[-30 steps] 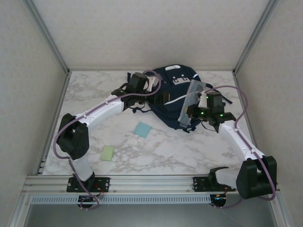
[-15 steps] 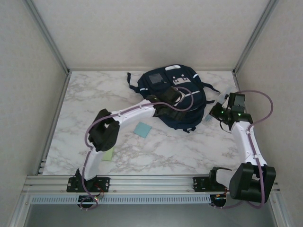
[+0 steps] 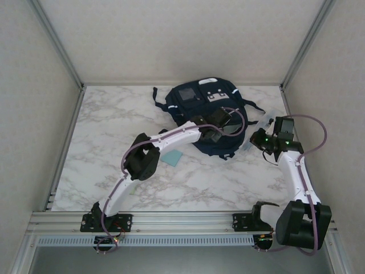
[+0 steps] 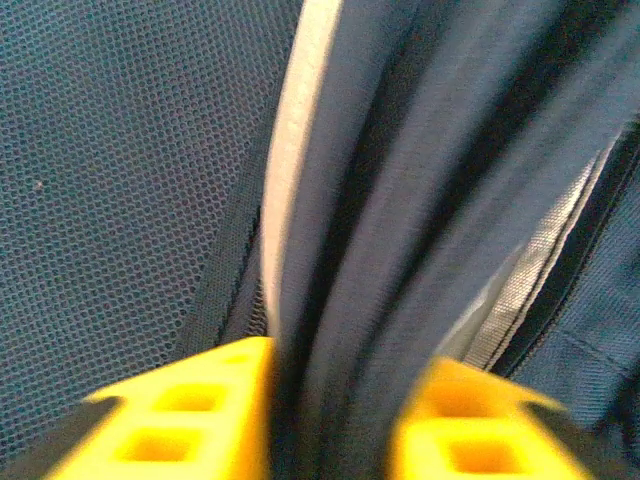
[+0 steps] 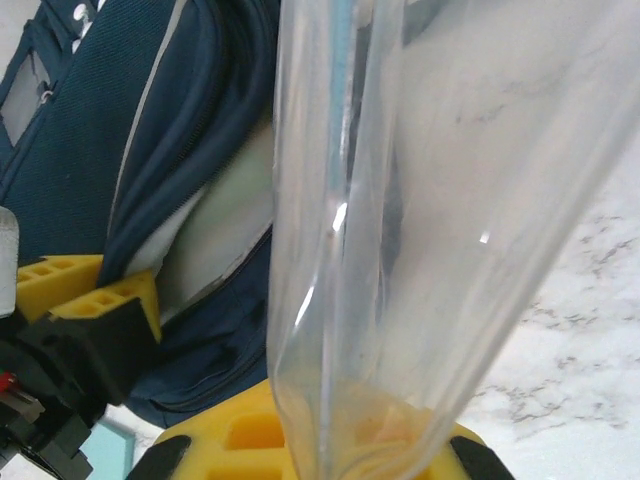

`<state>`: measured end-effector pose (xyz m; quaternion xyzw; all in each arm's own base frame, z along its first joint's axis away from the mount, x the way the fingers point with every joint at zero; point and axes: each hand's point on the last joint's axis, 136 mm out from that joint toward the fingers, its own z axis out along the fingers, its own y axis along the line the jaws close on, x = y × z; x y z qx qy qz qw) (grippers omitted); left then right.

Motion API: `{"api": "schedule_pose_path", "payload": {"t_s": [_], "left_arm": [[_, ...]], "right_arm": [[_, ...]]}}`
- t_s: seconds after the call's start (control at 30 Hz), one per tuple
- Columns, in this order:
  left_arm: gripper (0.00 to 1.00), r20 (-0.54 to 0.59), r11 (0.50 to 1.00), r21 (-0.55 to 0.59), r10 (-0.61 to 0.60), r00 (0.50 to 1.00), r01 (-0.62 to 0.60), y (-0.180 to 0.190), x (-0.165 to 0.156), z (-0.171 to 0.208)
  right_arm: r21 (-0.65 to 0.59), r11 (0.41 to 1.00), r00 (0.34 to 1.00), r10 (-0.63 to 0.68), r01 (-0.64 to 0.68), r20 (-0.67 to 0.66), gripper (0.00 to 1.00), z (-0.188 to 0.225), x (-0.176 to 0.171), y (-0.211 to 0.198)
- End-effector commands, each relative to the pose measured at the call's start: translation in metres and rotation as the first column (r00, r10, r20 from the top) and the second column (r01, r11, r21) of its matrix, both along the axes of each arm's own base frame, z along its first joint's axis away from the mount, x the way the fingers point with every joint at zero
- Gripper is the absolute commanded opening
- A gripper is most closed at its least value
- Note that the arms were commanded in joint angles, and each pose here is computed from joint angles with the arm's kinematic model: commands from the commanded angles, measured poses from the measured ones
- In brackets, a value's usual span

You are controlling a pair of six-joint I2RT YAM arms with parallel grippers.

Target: Pack the student bag

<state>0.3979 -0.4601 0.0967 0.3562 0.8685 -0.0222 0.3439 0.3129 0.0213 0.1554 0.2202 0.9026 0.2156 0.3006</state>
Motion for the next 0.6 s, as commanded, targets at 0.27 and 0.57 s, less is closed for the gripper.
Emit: {"api": "schedule_pose_path", "payload": {"t_s": [0.27, 0.57], "left_arm": [[0.0, -0.353, 0.914, -0.37, 0.026, 0.935, -0.165, 0.029, -0.007, 0.074], [0.0, -0.408, 0.83, -0.541, -0.118, 0.905, -0.135, 0.012, -0.036, 0.129]], "right_arm": [[0.411, 0.908, 0.991, 0.035, -0.085, 0.129, 0.0, 0.015, 0.026, 0.059], [0.467, 0.882, 0.98, -0.032, -0.065, 0.196, 0.0, 0.018, 0.052, 0.092]]}}
